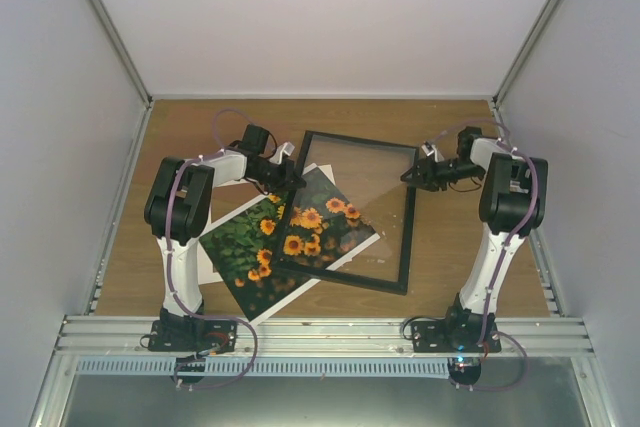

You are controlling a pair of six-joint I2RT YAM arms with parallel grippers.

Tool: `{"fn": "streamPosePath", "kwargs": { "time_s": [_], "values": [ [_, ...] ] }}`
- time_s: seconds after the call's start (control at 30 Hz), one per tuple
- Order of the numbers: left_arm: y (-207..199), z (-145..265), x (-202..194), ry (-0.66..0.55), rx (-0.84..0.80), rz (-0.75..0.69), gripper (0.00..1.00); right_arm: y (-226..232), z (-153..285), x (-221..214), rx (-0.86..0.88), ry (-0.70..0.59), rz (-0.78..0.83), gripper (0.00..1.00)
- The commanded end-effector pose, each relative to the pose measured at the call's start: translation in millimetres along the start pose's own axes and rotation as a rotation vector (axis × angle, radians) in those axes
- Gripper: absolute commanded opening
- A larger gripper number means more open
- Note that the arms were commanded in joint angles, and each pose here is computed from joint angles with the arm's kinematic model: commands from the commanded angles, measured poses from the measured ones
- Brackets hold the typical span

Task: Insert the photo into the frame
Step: Place the photo frame item in the photo frame.

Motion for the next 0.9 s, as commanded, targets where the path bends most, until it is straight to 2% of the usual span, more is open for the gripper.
{"fn": "streamPosePath", "kwargs": {
  "time_s": [0.0,0.4,0.87],
  "values": [
    [2,-5,-2,0.004,-0.005,-0.01,0.0,-2,18,9,-0.086,-0.044,0.055,0.38],
    [-3,-3,1,-0.019,-0.023,0.038,0.0,-3,54,-1,-0.07,-0.14,0.052,0.38],
    [-4,3,2,-0.097,0.013,0.117,0.0,-21,30,-20,-0.077,-0.085,-0.014,0.34]
  ]
}}
Point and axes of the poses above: each gripper's point midway between its finger pads, its own z axis back along the fingers, its own y axis along the line the jaws close on, x = y × z, the point moved 7 cm from there along z, back along the fingers, and after that the axes turned 1 degree about -z, right-handed, at the moved point
